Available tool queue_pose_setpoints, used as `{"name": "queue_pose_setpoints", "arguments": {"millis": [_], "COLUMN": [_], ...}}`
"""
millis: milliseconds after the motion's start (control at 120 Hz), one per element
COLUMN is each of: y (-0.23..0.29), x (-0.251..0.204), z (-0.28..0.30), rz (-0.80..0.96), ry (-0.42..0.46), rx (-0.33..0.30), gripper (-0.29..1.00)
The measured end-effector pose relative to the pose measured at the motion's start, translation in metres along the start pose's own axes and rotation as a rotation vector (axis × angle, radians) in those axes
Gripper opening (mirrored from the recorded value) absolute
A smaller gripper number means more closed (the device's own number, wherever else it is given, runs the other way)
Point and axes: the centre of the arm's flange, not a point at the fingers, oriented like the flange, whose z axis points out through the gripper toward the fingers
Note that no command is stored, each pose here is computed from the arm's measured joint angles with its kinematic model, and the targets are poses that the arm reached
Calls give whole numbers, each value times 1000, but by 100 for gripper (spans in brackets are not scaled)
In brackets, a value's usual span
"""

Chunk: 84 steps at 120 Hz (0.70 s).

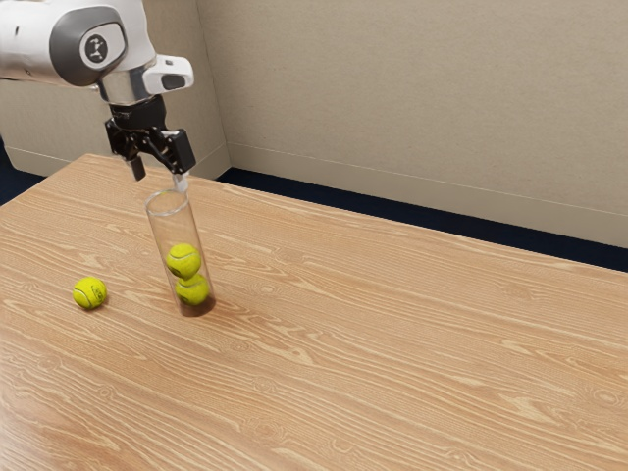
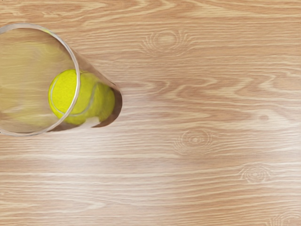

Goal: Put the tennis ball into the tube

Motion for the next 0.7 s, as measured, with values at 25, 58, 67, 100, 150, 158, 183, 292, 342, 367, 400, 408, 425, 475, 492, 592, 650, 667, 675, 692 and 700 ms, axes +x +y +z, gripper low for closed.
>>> {"name": "queue_pose_setpoints", "arguments": {"millis": [25, 58, 67, 100, 150, 158, 183, 292, 342, 367, 400, 408, 425, 475, 492, 592, 650, 667, 675, 692, 700], "y": [0, -1, -2, -3, -4, -4, -4, -2, -4, -5, -7, -9, -12, -25, -31, -63, -82, -87, -90, -95, -97], "x": [0, 0, 0, 0, -2, -3, -6, -42, -57, -62, -68, -70, -73, -77, -77, -71, -68, -67, -66, -65, -65], "z": [0, 0, 0, 1, 3, 4, 8, 37, 53, 63, 82, 87, 95, 115, 121, 156, 175, 180, 183, 188, 191], "rz": [1, 2, 2, 2, 2, 2, 3, 6, 1, -1, -6, -9, -16, -42, -53, -115, -148, -155, -158, -164, -167], "ry": [1, 1, 2, 1, -3, -5, -12, -33, -34, -37, -46, -49, -52, -51, -51, -56, -54, -53, -52, -48, -45], "rx": [0, 0, 0, 0, 0, 0, -1, -7, -11, -12, -15, -17, -19, -25, -28, -33, -29, -27, -25, -23, -21], "gripper": [70, 70, 70, 70, 70, 70, 70, 70, 70, 70, 70, 70, 70, 70, 70, 70, 70, 70, 70, 70, 70]}}
